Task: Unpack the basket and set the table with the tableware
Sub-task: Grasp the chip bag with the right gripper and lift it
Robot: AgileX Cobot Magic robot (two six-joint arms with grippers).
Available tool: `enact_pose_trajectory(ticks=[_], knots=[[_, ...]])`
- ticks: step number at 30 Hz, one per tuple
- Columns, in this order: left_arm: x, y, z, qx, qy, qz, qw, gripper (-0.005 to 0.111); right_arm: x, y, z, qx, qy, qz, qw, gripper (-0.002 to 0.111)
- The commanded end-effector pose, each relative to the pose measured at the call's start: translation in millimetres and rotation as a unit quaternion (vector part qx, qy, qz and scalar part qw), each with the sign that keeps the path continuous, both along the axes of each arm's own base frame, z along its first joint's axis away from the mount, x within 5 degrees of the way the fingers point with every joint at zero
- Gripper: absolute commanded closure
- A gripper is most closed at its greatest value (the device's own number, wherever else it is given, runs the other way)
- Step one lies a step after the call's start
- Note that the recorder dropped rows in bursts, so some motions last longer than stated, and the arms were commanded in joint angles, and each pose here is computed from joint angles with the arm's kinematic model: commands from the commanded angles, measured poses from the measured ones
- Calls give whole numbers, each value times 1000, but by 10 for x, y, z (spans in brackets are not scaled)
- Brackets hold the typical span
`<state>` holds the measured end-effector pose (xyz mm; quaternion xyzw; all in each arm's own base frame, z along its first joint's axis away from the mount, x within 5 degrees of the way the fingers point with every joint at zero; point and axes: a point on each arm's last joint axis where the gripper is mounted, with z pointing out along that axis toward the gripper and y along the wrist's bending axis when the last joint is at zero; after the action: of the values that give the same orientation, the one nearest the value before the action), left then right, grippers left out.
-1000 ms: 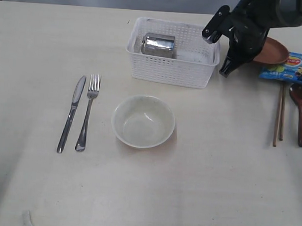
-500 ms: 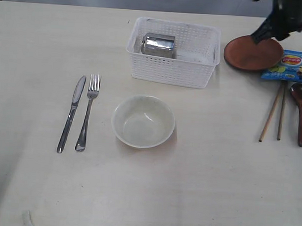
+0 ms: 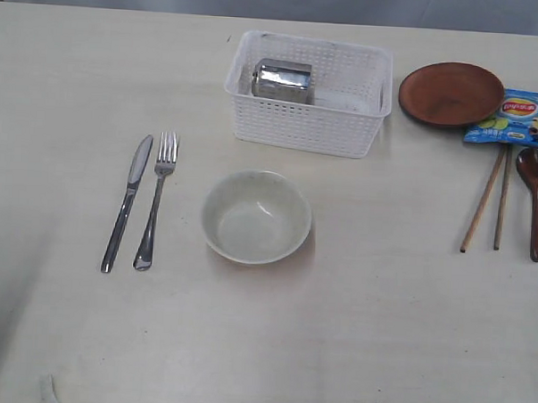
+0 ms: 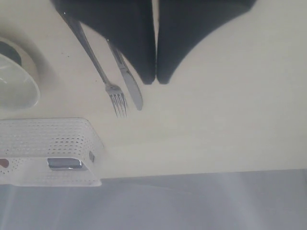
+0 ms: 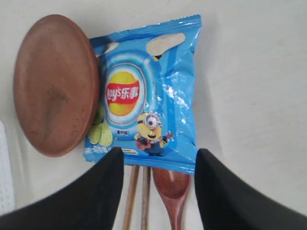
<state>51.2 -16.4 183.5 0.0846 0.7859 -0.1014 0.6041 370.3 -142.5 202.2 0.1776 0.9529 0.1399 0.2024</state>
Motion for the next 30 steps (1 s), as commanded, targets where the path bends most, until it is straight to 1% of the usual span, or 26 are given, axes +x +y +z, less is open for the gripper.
enact_pose_trajectory(ticks=[1, 3, 7, 10, 12, 15, 16, 18, 19, 20, 22, 25, 30], knots=[[-2, -2, -8, -1, -1, -2, 1000, 107, -50, -224, -170, 86, -16, -16, 996, 63], [-2, -2, -8, -1, -1, -2, 1000, 107, -72, -297, -303, 122, -9, -24, 992, 61], [-2, -2, -8, -1, -1, -2, 1000, 107, -77, -337, -569, 179, 5, -21, 984, 57], [-2, -2, -8, -1, -1, -2, 1000, 107, -62, -333, -820, 197, 22, -17, 980, 57], [-2, -2, -8, -1, -1, -2, 1000, 107, -43, -326, -909, 208, 17, -14, 978, 57], [-2, -2, -8, -1, -1, -2, 1000, 107, -24, -348, -942, 200, 11, -23, 979, 59], [-2, -2, -8, -1, -1, -2, 1000, 107, -20, -350, -941, 199, 8, -24, 980, 61], [-2, -2, -8, -1, -1, -2, 1000, 107, -13, -349, -936, 198, 1, -18, 980, 78], [-2, -2, -8, -1, -1, -2, 1000, 107, -13, -346, -935, 199, 1, -17, 980, 95], [-2, -2, -8, -1, -1, -2, 1000, 107, -16, -335, -929, 203, 0, -9, 979, 107], [-2, -2, -8, -1, -1, -2, 1000, 107, -12, -317, -913, 215, -4, -7, 977, 109], [-2, -2, -8, -1, -1, -2, 1000, 107, -16, -335, -758, 204, -22, -5, 979, 109], [-2, -2, -8, -1, -1, -2, 1000, 107, -71, -389, -247, 157, -75, -7, 985, 109]])
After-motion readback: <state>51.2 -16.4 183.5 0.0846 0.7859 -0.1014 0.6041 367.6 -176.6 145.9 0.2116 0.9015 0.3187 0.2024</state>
